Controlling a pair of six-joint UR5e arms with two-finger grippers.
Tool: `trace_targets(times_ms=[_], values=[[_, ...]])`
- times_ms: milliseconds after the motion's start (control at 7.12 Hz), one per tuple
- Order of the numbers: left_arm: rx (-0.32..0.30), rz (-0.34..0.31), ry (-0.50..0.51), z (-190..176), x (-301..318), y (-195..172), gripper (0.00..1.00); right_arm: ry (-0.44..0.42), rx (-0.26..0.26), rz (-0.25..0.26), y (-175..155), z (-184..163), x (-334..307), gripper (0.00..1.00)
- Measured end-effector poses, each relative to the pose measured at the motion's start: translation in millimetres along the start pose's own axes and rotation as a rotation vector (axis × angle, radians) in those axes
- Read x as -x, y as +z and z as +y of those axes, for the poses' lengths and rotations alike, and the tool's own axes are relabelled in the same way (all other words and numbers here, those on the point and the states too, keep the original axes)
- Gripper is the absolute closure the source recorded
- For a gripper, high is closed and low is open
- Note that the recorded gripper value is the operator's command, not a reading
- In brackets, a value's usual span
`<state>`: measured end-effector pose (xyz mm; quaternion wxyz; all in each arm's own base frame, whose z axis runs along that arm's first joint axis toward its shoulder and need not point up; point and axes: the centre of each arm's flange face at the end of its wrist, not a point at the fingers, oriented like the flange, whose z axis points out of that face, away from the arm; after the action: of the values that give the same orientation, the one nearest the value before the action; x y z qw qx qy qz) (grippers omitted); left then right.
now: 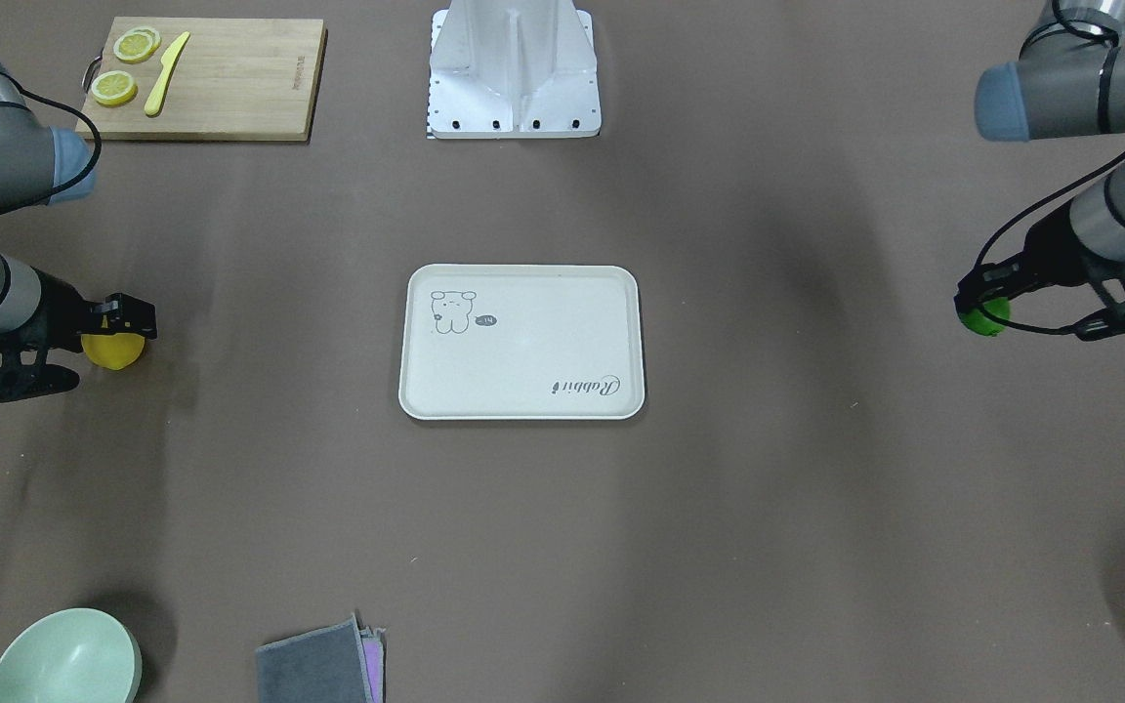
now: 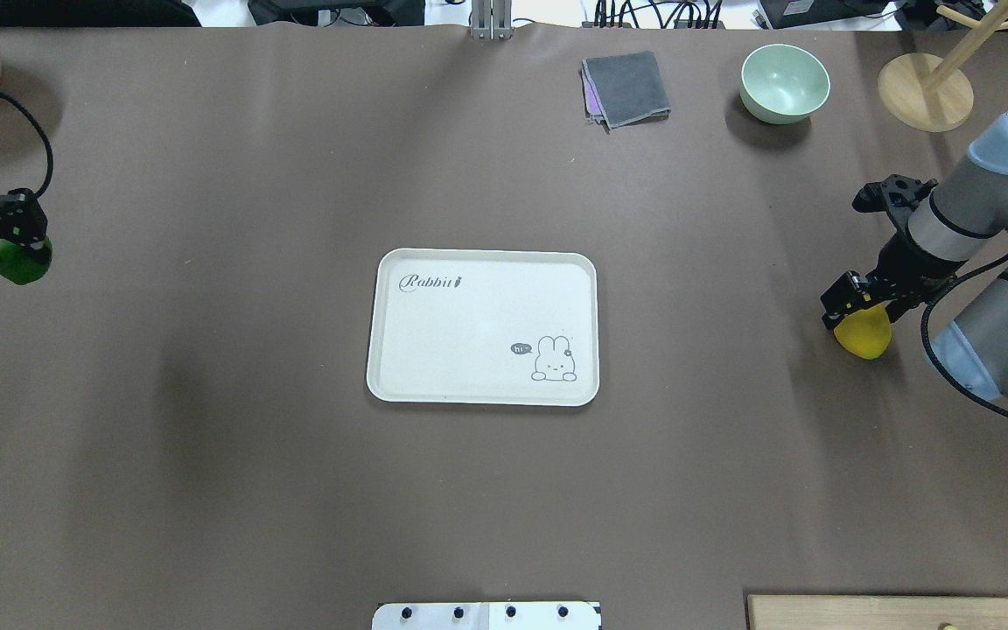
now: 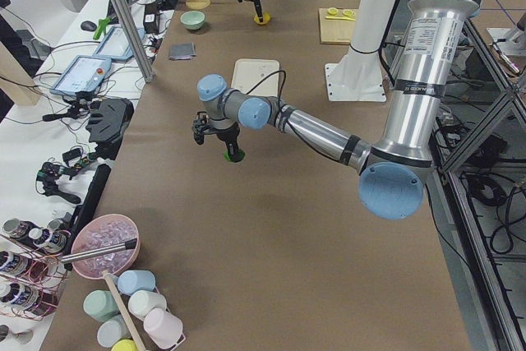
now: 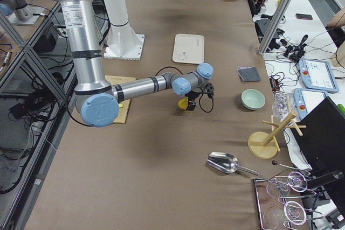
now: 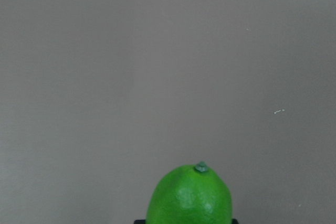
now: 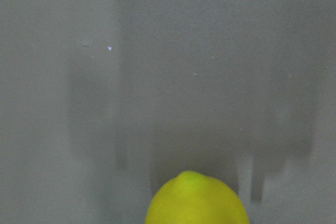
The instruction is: Place all lemons on tray
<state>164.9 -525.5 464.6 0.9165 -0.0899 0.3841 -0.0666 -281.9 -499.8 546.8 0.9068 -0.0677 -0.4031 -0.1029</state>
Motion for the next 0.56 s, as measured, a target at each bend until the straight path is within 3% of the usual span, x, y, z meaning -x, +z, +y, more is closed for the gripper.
trace_targets(times_ms=[140,281,421,561], values=[[-0.001,-0.009,-0.002,0.6,7.6,-21.5,1.0,0.004,0.004,0.003,1.5,1.9,-4.0,0.25],[-0.002,-0.015,-0.011,0.5,7.2,-39.7,1.0,0.007,0.007,0.004,2.3,3.0,-6.1,0.46],[0.004,-0.022,-0.015,-0.4,-2.1,-56.0,1.0,0.01,0.009,0.003,2.2,3.2,-6.7,0.56],[0.012,-0.03,-0.015,-2.5,-13.5,-70.2,1.0,0.018,0.012,0.002,-0.5,2.4,-6.4,0.58]])
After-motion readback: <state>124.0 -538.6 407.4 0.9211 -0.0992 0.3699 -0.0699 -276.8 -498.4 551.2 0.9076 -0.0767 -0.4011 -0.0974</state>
